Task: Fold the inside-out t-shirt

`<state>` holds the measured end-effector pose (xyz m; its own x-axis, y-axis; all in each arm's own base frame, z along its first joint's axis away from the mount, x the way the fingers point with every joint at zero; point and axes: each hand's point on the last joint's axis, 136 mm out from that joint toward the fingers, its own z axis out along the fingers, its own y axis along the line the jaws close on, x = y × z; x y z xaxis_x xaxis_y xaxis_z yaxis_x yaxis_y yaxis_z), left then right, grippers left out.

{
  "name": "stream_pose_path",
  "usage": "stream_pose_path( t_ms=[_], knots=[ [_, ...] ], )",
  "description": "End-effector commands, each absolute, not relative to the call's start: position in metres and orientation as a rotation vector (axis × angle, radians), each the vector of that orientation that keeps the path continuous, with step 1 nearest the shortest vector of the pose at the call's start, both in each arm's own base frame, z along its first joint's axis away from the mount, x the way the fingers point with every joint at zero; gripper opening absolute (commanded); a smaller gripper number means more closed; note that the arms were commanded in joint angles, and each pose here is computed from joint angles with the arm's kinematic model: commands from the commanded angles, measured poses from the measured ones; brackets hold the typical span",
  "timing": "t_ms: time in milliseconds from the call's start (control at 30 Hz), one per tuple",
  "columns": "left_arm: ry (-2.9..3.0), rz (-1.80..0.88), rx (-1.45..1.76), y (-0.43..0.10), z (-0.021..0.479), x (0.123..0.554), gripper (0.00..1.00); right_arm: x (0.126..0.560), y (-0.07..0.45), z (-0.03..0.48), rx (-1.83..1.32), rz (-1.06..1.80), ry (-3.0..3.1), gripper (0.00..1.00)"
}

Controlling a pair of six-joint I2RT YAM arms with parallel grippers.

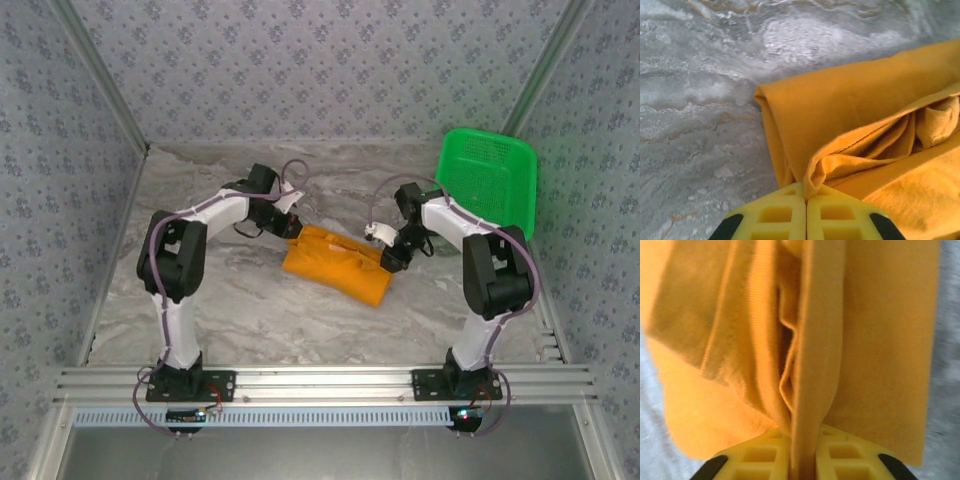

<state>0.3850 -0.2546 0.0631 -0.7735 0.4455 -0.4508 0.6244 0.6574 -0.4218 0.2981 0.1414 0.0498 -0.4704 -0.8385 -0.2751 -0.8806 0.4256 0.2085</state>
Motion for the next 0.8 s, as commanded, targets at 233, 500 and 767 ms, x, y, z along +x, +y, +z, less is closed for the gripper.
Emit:
stream_pose_path(
  t_ms=[233,500,767],
  knots=[
    [2.481,-0.766,0.575,-0.241,0.109,0.428,0.70,0.359,0.109,0.076,-1.024,0.098,2.503,0.55],
    [2.181,-0.862,0.734,-0.241,0.208,0.403,0.69,0.350,0.127,0.152,-1.034,0.109,2.153,0.65],
    [1.981,-0.696,1.327,-0.273,0.149,0.340,0.62,0.334,0.178,0.123,-1.321,0.302,2.014,0.54]
  ],
)
